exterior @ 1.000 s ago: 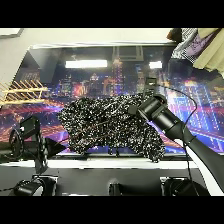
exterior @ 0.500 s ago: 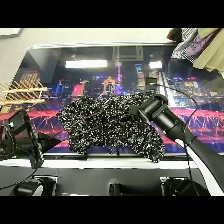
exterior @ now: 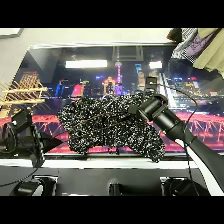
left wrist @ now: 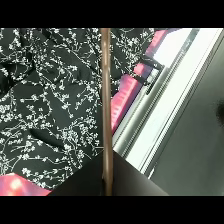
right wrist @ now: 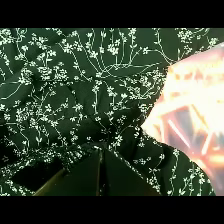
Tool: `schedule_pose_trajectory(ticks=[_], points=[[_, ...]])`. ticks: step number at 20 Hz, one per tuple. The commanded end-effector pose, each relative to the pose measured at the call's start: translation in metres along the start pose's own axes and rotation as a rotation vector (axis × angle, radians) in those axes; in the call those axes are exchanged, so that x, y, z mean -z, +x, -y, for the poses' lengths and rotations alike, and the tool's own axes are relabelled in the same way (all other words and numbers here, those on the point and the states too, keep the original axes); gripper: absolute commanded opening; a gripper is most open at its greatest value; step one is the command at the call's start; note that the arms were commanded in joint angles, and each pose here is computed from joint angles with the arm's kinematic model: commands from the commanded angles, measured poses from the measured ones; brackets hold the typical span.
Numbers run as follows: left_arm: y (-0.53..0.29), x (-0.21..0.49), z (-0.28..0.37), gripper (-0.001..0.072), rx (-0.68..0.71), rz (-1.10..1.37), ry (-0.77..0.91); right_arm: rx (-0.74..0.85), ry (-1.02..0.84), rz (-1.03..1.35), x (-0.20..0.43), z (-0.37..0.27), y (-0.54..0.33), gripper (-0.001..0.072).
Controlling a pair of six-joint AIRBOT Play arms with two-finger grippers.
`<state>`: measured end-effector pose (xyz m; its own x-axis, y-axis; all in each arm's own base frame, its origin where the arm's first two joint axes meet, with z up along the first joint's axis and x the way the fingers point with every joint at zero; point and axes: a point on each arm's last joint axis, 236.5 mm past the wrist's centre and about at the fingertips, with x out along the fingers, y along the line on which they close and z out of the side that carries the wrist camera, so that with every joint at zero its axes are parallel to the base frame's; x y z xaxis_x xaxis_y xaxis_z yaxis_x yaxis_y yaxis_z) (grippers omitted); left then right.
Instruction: Fold the clothes and pants, and hang the long-sleeved shirts on hangers.
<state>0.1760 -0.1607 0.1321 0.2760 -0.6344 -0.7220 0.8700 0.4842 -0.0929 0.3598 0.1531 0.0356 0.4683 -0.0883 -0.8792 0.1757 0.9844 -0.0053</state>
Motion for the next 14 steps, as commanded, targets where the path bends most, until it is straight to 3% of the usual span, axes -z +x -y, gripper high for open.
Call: schedule_pose_trajectory(ticks=[1, 7, 14], points=[[0.008, 0.003, -0.004, 0.0016, 0.03, -0.021, 0.007, -0.012, 0.006, 0.003, -0.001, -0.002, -0.002, 0.0016], [0.027, -0.009, -0.021, 0.0016, 0.063, 0.014, 0.085, -0.074, -0.02, 0.03, -0.006, -0.005, -0.024, 0.0016], [0.045, -0.032, -0.012, 0.0015, 0.21, 0.125, 0.199, -0.091, -0.206, 0.088, -0.018, 0.013, -0.076, 0.0016]])
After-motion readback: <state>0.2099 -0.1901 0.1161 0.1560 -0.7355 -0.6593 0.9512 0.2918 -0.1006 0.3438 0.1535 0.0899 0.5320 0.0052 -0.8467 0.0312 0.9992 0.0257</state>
